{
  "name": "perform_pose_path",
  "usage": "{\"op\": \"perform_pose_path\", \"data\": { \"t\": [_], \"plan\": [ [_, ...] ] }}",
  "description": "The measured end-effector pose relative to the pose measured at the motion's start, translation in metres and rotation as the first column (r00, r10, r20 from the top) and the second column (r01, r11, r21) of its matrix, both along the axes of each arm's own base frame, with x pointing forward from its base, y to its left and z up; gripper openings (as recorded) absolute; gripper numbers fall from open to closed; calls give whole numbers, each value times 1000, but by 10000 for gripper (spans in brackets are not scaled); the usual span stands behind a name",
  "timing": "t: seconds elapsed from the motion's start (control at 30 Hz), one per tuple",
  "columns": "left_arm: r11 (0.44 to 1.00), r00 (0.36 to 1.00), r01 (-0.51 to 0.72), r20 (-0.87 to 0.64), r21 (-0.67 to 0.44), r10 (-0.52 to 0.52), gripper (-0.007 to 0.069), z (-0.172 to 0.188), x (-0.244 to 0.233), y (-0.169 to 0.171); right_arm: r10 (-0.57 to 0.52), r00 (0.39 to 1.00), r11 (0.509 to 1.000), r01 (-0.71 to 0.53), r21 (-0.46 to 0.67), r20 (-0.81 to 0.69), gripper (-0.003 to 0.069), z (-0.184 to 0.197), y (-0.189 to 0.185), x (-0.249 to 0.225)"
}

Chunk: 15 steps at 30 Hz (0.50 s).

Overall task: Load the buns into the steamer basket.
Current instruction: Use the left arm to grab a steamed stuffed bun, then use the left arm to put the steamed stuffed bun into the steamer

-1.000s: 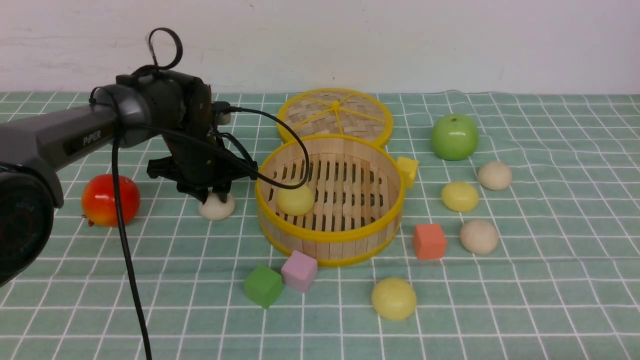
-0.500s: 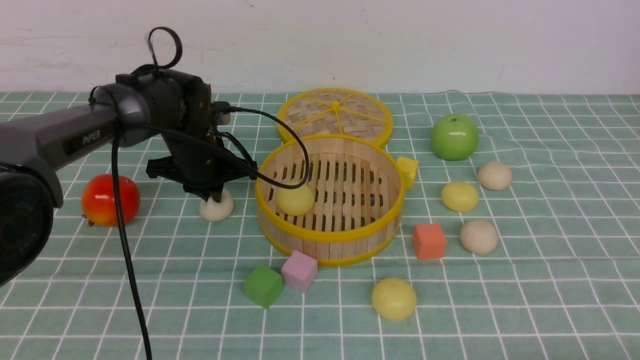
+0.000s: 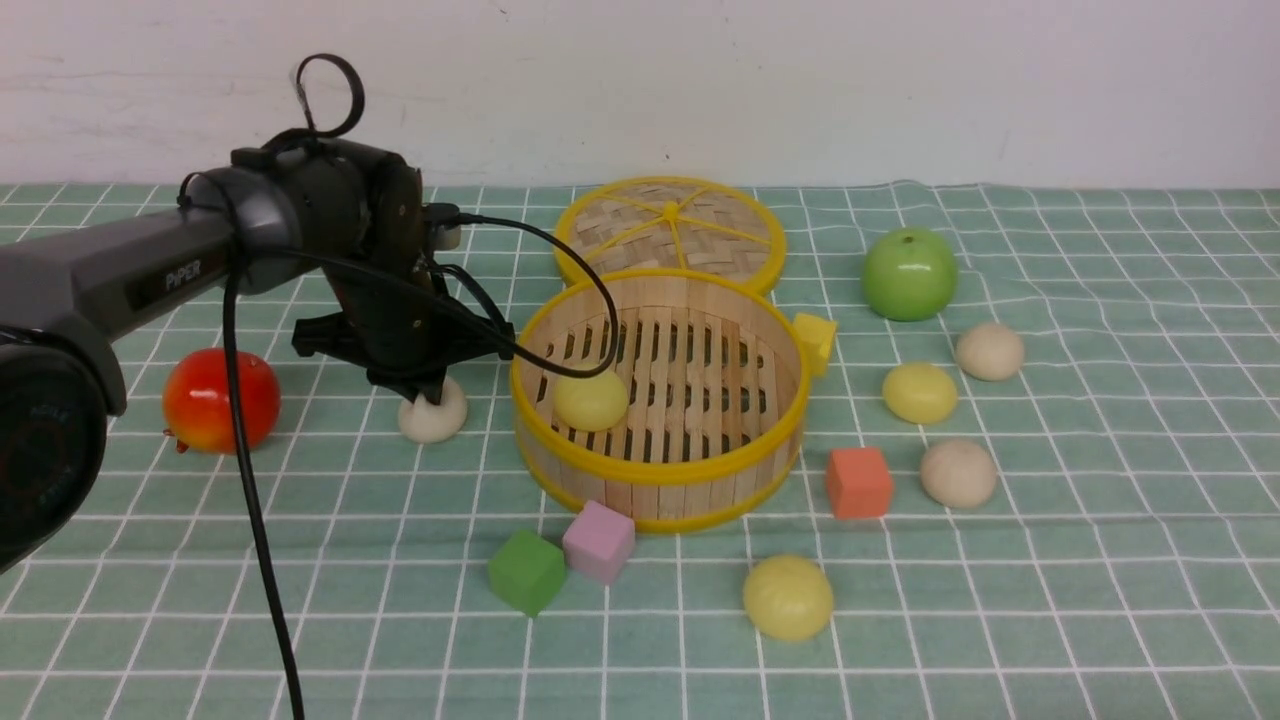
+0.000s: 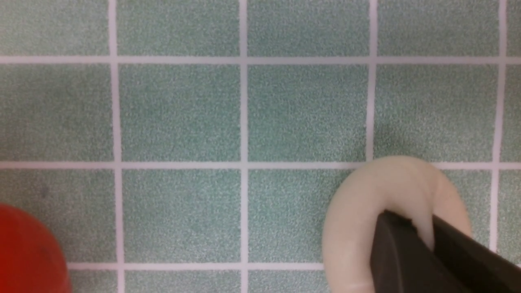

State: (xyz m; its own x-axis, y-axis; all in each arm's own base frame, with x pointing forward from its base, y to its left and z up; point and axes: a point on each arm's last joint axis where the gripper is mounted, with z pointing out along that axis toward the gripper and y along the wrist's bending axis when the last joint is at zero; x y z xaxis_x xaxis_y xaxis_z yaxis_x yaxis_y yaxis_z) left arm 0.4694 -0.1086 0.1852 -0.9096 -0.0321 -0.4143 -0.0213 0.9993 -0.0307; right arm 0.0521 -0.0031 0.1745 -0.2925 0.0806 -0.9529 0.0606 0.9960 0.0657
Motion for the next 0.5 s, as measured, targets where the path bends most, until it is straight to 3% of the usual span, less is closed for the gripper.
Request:
{"op": "perform_pose_path", "data": {
  "t": [0.5],
  "plan": [
    [1000, 1000, -6, 17, -12, 6, 1, 25, -6, 1, 0, 1000, 1000, 0, 0, 0, 239, 0, 0, 0]
  ]
}}
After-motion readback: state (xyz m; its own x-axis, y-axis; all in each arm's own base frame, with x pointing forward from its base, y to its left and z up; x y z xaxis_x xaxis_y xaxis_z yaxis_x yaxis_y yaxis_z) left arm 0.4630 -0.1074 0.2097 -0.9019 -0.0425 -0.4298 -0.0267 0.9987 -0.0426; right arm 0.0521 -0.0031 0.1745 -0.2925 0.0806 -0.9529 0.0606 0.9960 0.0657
